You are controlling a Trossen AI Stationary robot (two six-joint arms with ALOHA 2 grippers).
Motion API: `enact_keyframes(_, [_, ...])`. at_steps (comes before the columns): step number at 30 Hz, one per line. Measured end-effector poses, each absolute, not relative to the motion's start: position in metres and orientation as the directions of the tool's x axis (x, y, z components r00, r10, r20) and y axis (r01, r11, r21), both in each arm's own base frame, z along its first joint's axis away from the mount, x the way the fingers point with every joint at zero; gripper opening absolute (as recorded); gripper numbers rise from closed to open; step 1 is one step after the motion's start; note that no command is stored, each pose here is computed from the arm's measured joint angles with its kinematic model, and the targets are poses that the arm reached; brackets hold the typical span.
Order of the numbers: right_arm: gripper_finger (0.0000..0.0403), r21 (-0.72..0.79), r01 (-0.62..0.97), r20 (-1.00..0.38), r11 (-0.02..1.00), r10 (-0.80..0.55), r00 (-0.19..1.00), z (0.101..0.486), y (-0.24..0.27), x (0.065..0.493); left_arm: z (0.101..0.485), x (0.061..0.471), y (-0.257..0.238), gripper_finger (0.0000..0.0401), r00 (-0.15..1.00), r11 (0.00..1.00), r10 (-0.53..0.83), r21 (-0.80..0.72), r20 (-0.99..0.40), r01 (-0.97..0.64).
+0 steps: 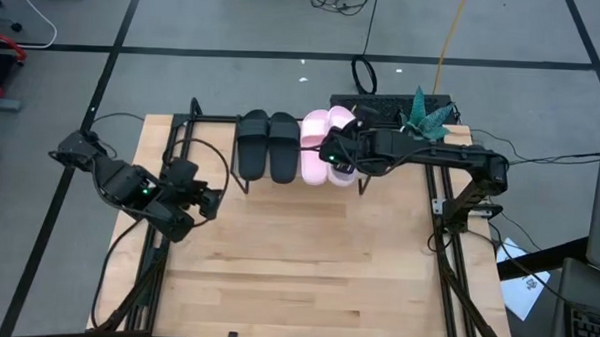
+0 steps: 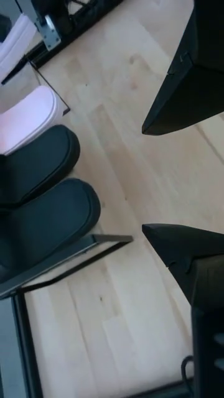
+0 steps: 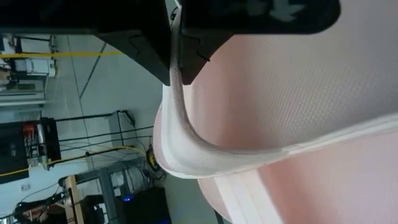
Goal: Pick and place slides into the shelf
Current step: Put the pink slipper on the shelf
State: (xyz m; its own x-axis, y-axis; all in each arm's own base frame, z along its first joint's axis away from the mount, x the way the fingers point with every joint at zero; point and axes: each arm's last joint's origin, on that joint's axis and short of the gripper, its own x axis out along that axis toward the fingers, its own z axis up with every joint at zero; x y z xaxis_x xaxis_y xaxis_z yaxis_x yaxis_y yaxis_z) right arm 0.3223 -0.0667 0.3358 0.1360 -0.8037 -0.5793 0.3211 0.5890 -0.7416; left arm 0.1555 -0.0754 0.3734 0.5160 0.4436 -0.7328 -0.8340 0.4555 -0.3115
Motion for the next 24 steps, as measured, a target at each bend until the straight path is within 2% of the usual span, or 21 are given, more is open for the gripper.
enact_keyframes(24, [0.0,-0.796,0.255,-0.539,0.548,-0.835,0.112,0.3361,-0.0575,0.3196,0.3729,0.1537,-0.0742,0.0239,0.5,0.469,0.454,-0.28,-0.737,-0.838])
